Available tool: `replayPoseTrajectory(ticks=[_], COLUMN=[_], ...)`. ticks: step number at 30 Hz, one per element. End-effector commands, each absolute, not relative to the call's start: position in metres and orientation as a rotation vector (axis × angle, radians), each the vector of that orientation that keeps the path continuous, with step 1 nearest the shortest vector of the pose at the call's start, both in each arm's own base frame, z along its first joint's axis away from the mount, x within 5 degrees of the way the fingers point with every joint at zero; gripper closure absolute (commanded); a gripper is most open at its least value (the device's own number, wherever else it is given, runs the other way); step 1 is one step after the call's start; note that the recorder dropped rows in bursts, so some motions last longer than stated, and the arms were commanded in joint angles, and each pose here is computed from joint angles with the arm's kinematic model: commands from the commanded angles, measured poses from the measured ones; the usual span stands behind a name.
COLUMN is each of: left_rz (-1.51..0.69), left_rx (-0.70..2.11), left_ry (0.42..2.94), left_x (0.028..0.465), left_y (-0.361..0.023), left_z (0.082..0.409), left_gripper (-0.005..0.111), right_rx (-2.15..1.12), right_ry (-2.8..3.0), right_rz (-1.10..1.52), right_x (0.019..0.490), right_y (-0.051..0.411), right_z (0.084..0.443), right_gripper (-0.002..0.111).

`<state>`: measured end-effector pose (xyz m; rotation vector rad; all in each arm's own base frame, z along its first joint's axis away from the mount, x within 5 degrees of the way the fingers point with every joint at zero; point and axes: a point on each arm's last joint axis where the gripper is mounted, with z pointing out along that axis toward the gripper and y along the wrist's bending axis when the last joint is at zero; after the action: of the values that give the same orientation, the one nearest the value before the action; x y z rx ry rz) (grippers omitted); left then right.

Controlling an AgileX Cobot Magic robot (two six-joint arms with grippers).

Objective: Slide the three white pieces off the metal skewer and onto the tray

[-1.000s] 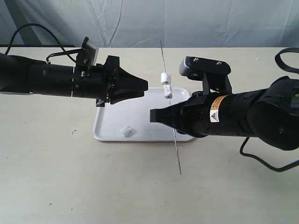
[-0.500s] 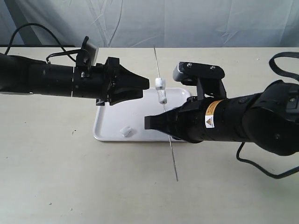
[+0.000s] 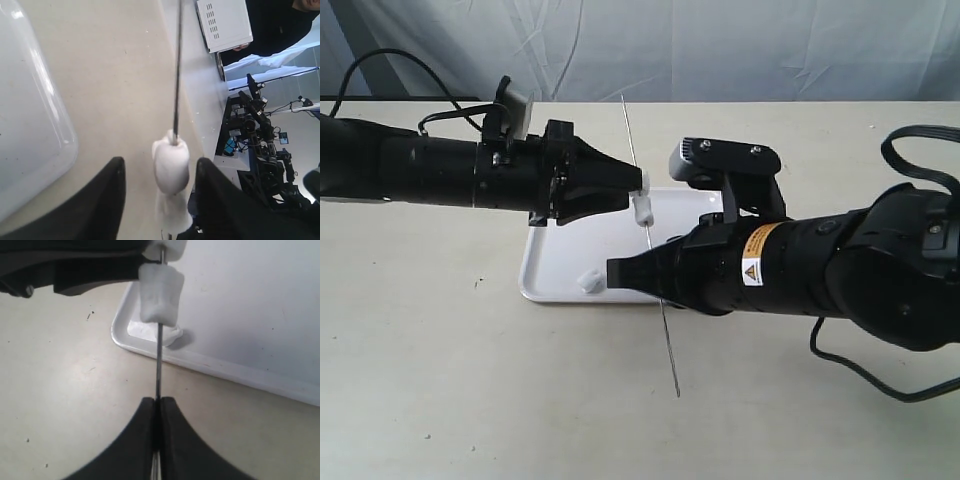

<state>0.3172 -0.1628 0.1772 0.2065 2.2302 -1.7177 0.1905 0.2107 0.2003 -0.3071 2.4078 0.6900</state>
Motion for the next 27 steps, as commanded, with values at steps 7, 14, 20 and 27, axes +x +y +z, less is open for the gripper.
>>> replayPoseTrajectory(ticks=[7,14,20,27], left_rz=[-1.716,-1.668,-1.617,-1.525], left_rx=[0.309,0.290,0.262,0.220], left_ry=[2.203,2.225,2.251,2.288], left_x=[0.311,0.313,0.315,0.320], left_y=[-0.176,-0.176,-0.174,-0.172], left_z=[0.179,0.176,0.173,0.168], left_gripper=[0.082,0.082,0.082,0.082], right_rx=[-0.310,-0.312,-0.312,-0.369], right_ry=[2.413,2.430,2.432,2.490], right_rz=[0.689,0.677,0.675,0.653], right_x=[0.189,0.188,0.188,0.176], right_y=[0.211,0.210,0.210,0.215], right_z=[0.200,0.199,0.199,0.195], right_gripper=[0.109,0.109,0.109,0.109])
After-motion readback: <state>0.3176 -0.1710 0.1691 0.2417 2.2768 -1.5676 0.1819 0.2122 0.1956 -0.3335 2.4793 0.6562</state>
